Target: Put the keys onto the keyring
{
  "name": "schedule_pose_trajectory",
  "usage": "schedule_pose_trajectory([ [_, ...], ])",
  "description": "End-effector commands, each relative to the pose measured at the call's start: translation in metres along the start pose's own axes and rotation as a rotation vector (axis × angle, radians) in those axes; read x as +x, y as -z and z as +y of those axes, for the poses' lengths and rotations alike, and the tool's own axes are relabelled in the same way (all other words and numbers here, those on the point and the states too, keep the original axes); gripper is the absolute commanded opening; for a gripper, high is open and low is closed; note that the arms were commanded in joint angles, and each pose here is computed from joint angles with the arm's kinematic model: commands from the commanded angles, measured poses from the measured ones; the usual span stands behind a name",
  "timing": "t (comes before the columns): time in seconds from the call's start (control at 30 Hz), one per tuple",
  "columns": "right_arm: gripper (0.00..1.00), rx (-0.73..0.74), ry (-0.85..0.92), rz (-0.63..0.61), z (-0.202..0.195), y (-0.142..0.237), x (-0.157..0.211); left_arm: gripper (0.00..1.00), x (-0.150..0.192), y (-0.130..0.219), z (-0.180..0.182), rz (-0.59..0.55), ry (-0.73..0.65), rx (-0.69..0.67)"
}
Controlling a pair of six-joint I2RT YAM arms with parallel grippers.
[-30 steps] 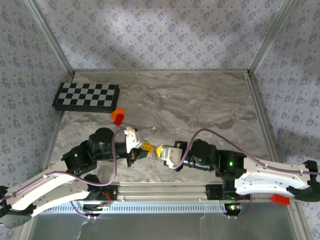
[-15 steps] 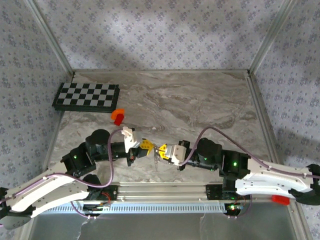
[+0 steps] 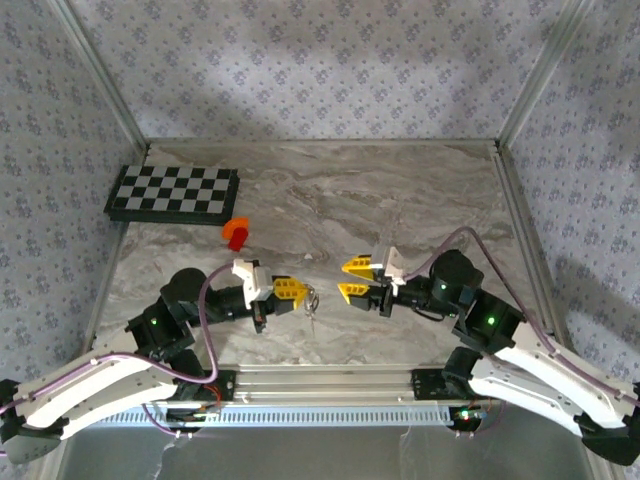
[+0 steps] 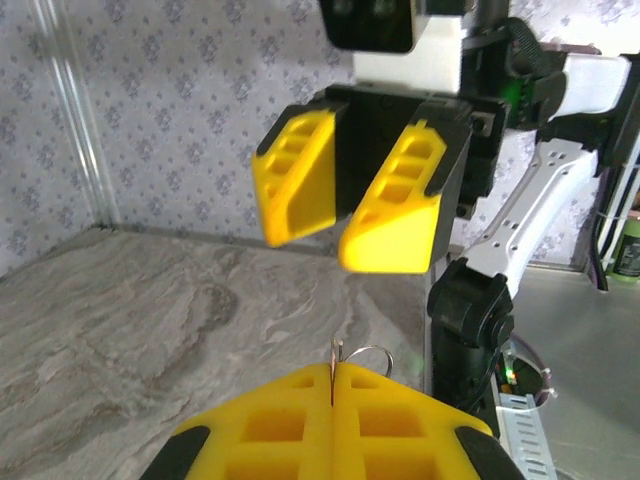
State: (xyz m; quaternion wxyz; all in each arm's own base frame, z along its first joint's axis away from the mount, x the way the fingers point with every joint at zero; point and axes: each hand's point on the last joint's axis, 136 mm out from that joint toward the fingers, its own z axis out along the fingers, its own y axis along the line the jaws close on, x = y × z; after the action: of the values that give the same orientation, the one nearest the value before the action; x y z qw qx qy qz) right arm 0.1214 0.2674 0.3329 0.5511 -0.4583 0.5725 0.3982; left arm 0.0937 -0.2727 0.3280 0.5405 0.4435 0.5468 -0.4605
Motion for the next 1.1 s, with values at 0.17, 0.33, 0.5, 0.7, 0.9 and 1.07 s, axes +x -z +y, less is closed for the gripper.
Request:
schedule_pose_trajectory([
  [0.17, 0.33, -0.164, 0.010, -0.047, 0.026, -0.002, -0.013, 0.00, -0.028, -0.004, -0.013, -0.096, -0.041, 0.082],
  [0.33, 0.32, -0.198, 0.025, -0.036, 0.033, -0.006, -0.011, 0.00, -0.026, -0.006, -0.012, -0.090, -0.038, 0.082],
  [0.5, 0.29, -0.206, 0.041, -0.018, 0.036, -0.014, -0.008, 0.00, -0.025, -0.007, -0.012, -0.088, -0.038, 0.085],
  [0.7, 0.25, -0.216, 0.050, -0.022, 0.039, -0.019, -0.009, 0.00, -0.024, -0.005, -0.013, -0.083, -0.038, 0.085],
  [0.9, 0.24, -0.200, 0.053, -0.031, 0.036, -0.021, -0.012, 0.00, -0.022, -0.004, -0.013, -0.080, -0.035, 0.088],
  [1.07, 0.27, -0.166, 0.057, -0.044, 0.032, -0.019, -0.013, 0.00, -0.023, -0.004, -0.015, -0.079, -0.035, 0.097],
])
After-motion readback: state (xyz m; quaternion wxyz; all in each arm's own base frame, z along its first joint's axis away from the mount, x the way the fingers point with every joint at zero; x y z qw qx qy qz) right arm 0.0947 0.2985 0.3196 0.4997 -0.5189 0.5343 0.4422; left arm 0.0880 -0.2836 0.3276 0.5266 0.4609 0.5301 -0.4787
